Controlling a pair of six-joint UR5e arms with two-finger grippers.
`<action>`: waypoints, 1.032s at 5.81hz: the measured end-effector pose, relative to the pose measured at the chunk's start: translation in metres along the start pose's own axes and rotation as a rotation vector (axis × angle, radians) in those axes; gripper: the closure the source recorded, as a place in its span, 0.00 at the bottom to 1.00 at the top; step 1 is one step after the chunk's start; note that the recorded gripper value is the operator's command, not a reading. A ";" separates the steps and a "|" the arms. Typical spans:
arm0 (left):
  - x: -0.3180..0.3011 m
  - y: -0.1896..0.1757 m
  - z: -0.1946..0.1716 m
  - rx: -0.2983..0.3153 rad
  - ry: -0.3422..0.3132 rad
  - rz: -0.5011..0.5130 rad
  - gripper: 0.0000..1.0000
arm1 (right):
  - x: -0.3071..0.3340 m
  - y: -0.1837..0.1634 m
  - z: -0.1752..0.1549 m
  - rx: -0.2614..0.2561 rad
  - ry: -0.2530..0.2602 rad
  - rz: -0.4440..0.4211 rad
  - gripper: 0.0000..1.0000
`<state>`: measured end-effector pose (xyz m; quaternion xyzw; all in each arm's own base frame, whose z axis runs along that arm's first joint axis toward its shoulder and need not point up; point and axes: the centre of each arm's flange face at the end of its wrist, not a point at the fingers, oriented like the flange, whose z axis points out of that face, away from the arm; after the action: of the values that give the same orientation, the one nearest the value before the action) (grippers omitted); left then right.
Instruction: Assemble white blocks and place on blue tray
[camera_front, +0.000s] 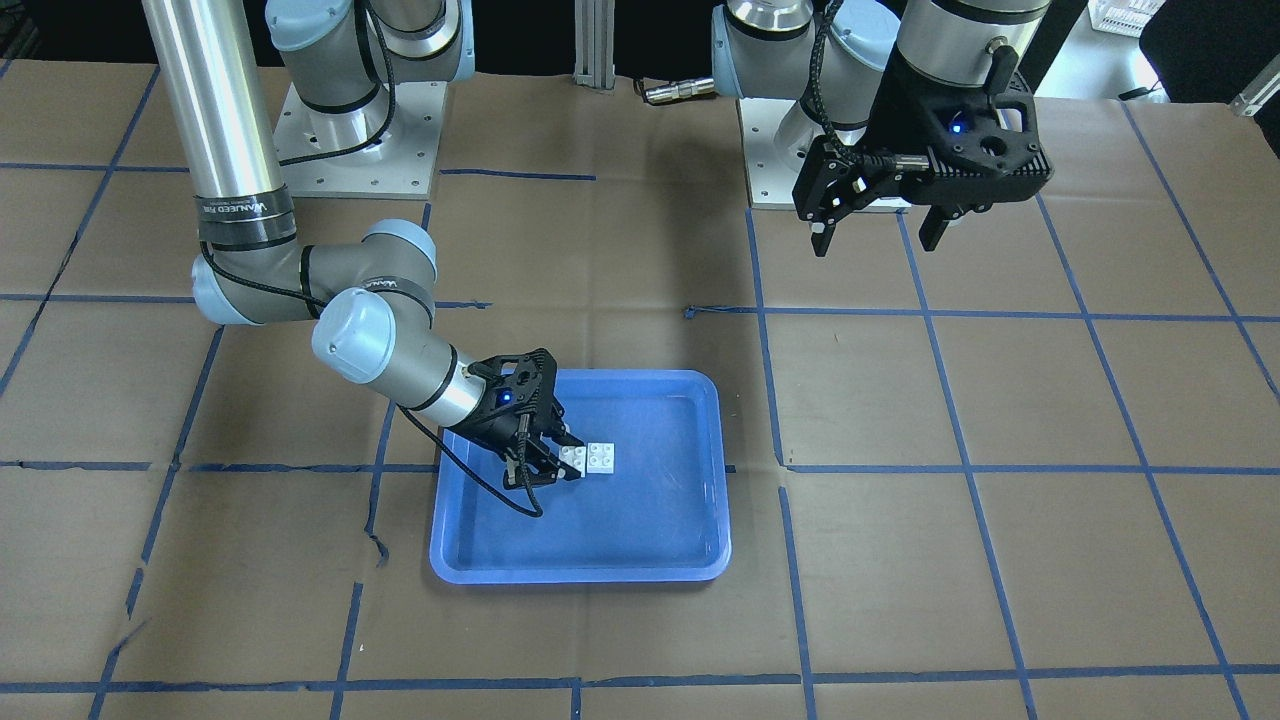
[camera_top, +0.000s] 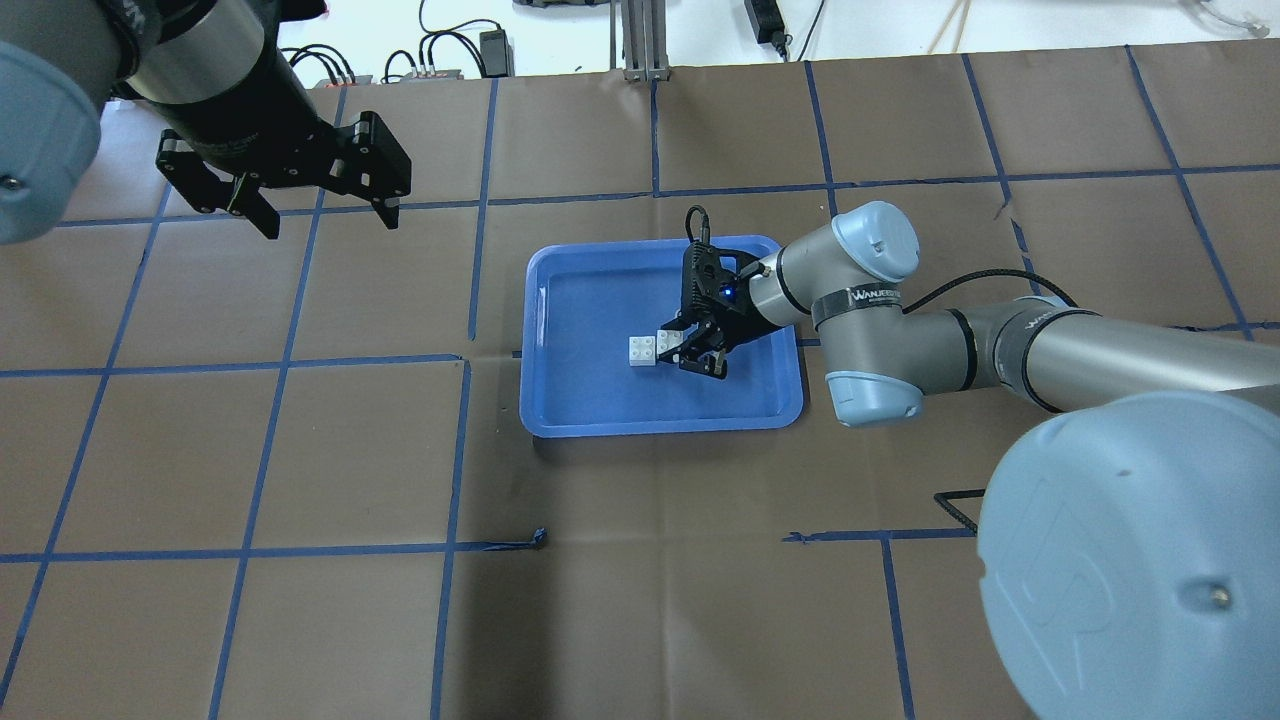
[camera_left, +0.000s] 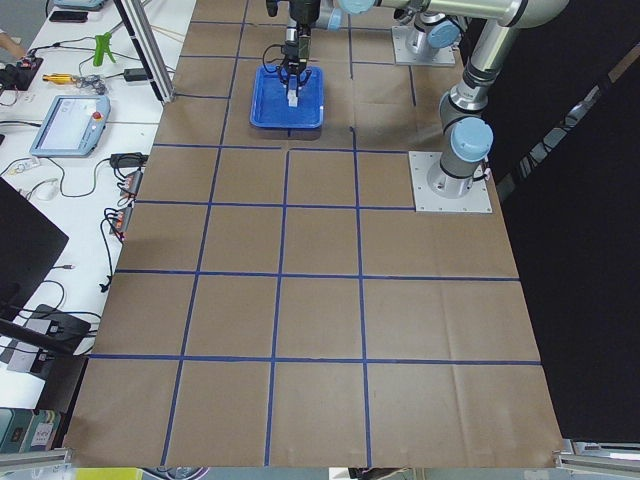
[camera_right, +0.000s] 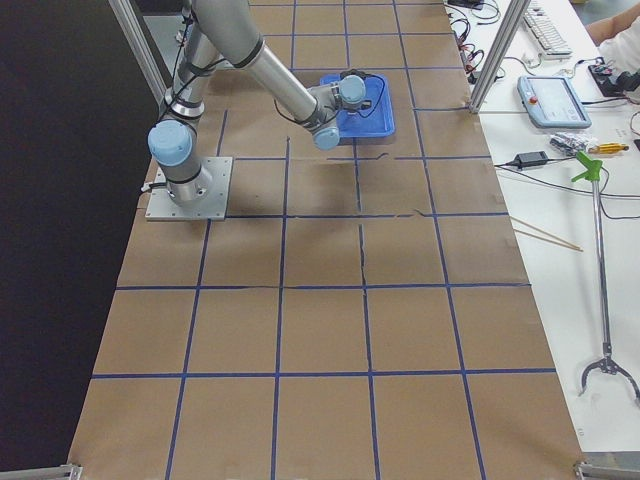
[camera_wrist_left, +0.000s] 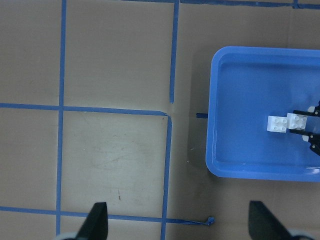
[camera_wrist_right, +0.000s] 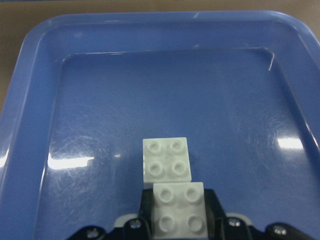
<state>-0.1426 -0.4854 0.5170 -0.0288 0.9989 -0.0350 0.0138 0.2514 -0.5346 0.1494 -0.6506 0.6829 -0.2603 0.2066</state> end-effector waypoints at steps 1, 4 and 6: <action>0.000 0.001 0.002 -0.003 0.000 0.005 0.01 | 0.000 0.000 0.000 0.000 -0.001 0.000 0.68; 0.000 0.002 0.004 -0.003 0.000 0.007 0.01 | -0.005 0.002 0.003 -0.002 -0.010 0.006 0.68; 0.000 0.001 0.004 -0.003 0.000 0.007 0.01 | -0.007 0.003 0.003 -0.003 -0.012 0.008 0.68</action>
<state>-0.1428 -0.4844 0.5131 -0.0254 0.9990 -0.0334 0.0139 0.2516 -0.5276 0.1449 -0.6497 0.6847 -0.2543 0.2109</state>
